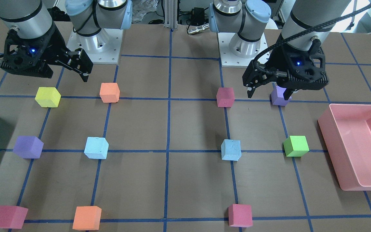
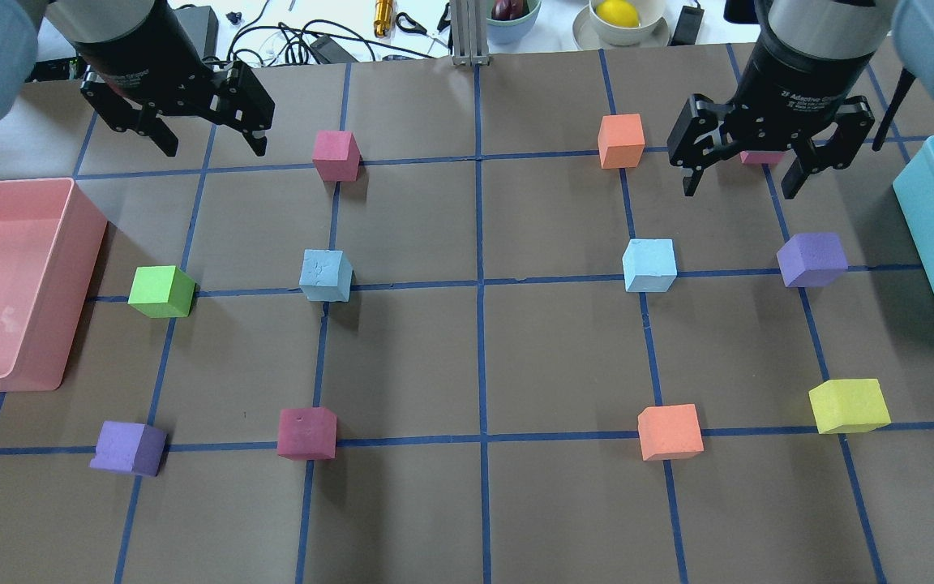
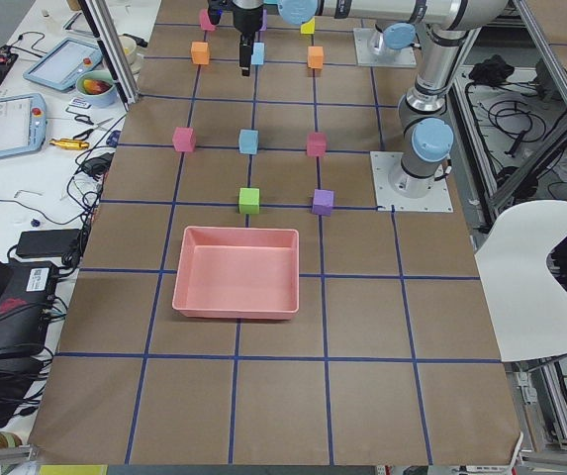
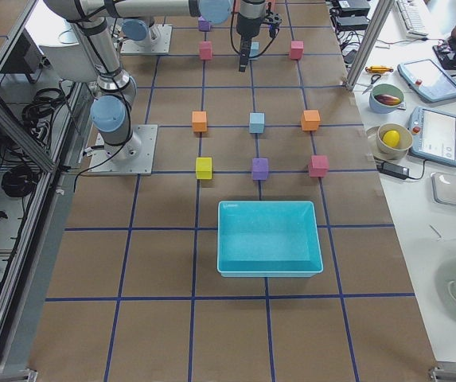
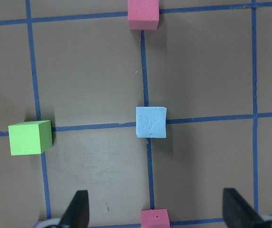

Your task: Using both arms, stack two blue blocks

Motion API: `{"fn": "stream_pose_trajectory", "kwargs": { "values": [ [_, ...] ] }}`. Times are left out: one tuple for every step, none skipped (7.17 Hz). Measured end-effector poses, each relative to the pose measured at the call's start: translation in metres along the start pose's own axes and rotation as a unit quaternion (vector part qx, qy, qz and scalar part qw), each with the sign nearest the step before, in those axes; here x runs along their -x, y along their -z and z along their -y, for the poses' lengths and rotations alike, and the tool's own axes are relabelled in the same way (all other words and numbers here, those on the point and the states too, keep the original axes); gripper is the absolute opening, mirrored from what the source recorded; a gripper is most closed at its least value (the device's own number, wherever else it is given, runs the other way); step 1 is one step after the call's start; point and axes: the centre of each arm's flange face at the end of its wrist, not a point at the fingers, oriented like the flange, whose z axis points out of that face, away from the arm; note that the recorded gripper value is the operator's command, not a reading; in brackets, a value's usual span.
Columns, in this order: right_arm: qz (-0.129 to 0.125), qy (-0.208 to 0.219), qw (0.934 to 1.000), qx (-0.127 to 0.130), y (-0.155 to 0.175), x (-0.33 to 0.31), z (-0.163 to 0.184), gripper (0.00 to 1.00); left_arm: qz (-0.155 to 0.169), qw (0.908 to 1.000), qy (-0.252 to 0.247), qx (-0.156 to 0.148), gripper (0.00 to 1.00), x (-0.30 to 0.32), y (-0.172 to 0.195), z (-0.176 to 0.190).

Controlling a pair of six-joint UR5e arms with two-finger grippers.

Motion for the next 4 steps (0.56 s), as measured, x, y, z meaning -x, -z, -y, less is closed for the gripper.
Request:
{"fn": "stream_pose_trajectory", "kwargs": {
  "values": [
    [0.000,0.000,1.0000,0.000,0.0003,-0.0001,0.0001,1.00,0.000,1.0000,0.000,0.001,1.00,0.0001,-0.0004,-0.0001],
    [0.000,0.000,1.0000,-0.001,0.0007,-0.0004,0.0003,1.00,0.001,1.0000,0.000,0.002,1.00,0.0002,-0.0008,-0.0003],
    [0.000,0.000,1.0000,-0.002,0.0008,-0.0006,0.0007,1.00,0.001,1.0000,0.000,0.003,1.00,0.0006,-0.0010,-0.0007],
    [0.001,0.000,1.0000,-0.002,0.0008,-0.0008,0.0011,1.00,0.001,1.0000,0.001,0.005,1.00,0.0008,-0.0016,-0.0012]
  ]
}}
